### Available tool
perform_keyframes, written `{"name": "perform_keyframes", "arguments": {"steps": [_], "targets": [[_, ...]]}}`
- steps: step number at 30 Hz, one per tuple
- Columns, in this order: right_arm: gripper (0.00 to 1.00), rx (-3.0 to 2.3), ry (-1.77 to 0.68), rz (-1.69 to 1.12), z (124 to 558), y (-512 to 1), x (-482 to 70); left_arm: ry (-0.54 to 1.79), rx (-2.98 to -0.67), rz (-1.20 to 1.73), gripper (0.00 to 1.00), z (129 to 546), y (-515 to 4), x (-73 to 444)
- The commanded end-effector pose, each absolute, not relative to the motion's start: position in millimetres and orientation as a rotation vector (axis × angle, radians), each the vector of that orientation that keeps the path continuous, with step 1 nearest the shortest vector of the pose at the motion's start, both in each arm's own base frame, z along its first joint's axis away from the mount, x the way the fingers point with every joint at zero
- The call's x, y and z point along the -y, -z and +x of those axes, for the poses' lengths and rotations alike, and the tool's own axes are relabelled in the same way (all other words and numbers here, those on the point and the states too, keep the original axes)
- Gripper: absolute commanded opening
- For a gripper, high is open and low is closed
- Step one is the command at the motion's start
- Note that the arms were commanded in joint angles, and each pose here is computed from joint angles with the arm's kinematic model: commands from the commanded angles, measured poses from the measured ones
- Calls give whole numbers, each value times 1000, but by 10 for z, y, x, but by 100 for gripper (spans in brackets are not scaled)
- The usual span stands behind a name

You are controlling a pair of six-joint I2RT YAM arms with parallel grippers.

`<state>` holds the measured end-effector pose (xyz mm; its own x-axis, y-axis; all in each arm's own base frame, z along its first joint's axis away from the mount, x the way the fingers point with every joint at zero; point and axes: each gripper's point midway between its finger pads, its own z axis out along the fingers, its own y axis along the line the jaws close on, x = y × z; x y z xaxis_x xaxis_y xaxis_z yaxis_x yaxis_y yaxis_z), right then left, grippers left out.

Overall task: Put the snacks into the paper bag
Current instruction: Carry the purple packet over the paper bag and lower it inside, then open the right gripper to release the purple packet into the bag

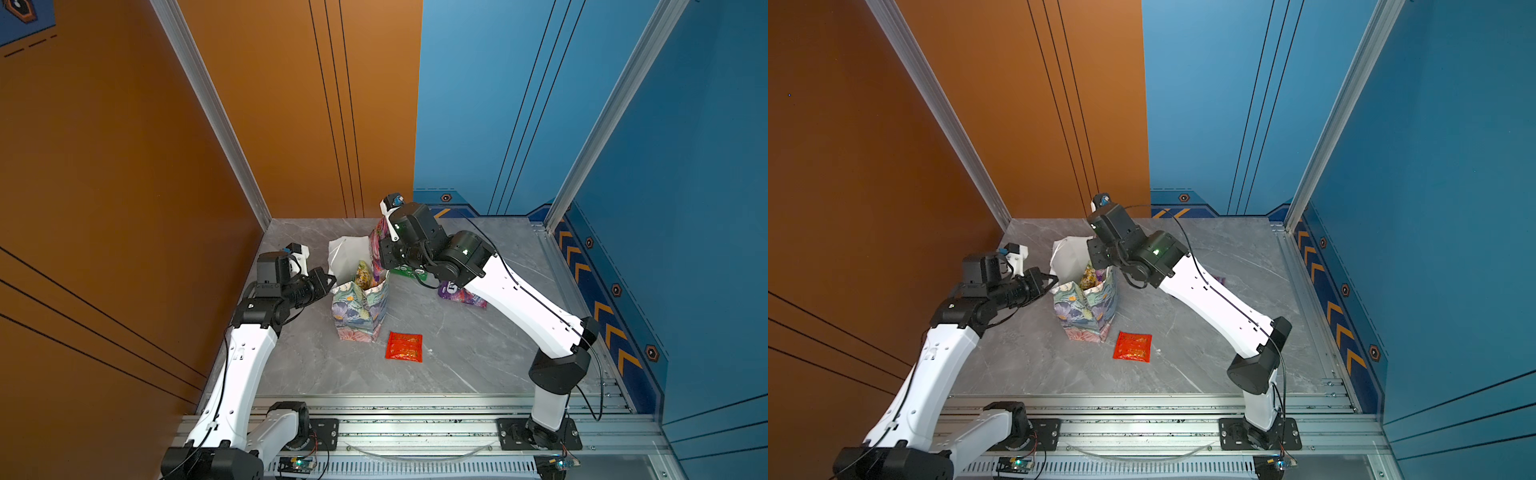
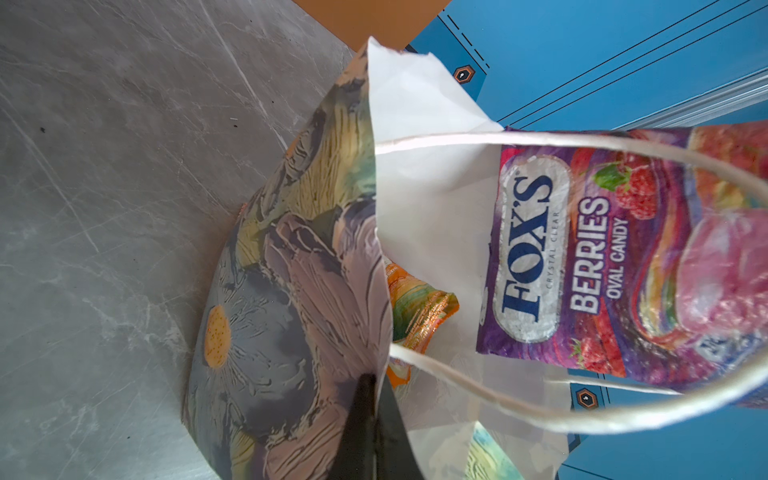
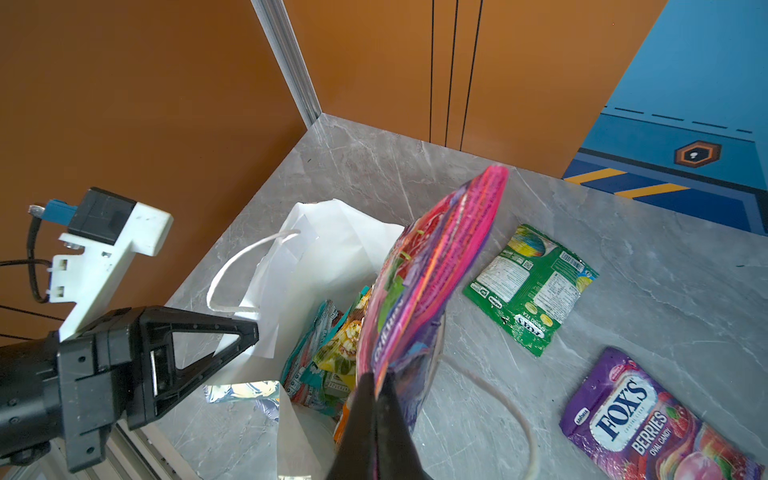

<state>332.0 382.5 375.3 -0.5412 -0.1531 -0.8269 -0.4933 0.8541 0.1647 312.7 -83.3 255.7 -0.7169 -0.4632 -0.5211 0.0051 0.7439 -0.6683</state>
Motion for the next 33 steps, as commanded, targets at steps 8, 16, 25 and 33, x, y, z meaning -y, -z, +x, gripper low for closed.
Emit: {"name": "perform_keyframes", "arguments": {"steps": [8, 16, 25, 33], "targets": [[0, -2147, -431, -522, 3299, -3698, -3934, 846, -2262, -342, 0, 3123, -2507, 846], [24, -2157, -467, -552, 3283, -3668, -4070, 847, -2262, -340, 0, 3136, -2508, 849], [51, -2106, -609, -579, 3201, -3883, -4226, 848, -2265, -338, 0, 3140, -2493, 854], [52, -2127, -622, -575, 3221, -3834, -4184, 844, -2267, -338, 0, 3134, -2476, 847]]}}
